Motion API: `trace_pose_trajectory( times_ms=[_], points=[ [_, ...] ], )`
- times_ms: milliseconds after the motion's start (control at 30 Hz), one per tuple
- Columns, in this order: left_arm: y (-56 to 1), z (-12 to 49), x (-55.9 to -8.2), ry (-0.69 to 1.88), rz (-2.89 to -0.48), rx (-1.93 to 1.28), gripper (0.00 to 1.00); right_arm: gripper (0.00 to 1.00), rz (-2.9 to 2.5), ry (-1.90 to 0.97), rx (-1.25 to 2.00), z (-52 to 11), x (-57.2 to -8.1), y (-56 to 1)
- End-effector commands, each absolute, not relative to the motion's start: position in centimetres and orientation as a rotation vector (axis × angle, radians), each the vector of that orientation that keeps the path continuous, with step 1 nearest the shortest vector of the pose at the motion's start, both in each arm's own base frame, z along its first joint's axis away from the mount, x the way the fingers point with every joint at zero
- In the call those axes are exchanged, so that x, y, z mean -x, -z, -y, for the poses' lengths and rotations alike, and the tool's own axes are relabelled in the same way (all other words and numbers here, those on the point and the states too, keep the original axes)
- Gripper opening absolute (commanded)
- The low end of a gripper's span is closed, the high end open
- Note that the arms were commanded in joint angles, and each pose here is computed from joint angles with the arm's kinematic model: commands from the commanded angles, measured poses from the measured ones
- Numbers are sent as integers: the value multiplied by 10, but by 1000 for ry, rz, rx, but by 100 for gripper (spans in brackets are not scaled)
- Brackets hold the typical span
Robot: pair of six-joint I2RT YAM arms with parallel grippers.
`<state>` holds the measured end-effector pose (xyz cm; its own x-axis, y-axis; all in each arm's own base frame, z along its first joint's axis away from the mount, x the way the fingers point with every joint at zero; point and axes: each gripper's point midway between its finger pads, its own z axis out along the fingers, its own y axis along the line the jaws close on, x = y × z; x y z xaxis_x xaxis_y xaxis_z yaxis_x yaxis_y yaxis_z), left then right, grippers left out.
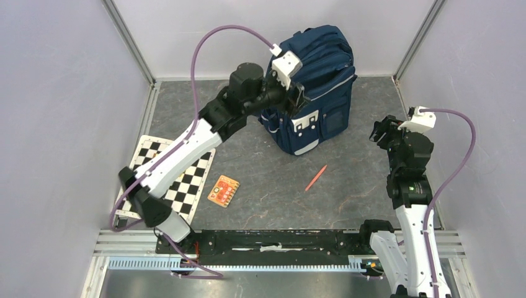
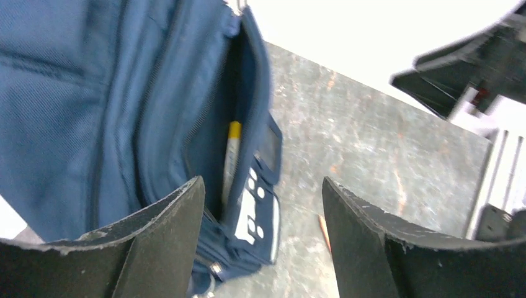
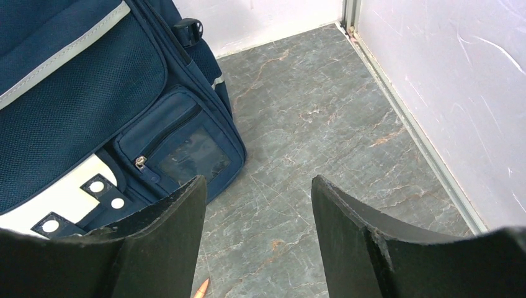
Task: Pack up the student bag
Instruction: Pick up the stationery from the center of the board.
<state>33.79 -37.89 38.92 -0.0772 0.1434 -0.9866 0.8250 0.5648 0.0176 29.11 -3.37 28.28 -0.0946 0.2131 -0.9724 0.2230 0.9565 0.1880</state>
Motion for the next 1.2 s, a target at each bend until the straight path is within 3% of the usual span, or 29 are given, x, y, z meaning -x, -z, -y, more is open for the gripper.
trace_pose_trajectory(
  times_ms=[0,300,600,1167],
  points=[
    [-394,368,-279,755,-1585,-820,75,68,-1621,-14,-336,32,-292,-295],
    [-244,363,-228,613,-1853,-961,73,68,-1640,-40,-318,27,-288,-290],
    [-140,410,-188,621,-1990,-1234,67,68,-1635,-37,-360,29,-270,-285],
    [-42,446,-197,538,-2259,-1213,55,69,-1647,15,-374,36,-252,-284]
  ],
)
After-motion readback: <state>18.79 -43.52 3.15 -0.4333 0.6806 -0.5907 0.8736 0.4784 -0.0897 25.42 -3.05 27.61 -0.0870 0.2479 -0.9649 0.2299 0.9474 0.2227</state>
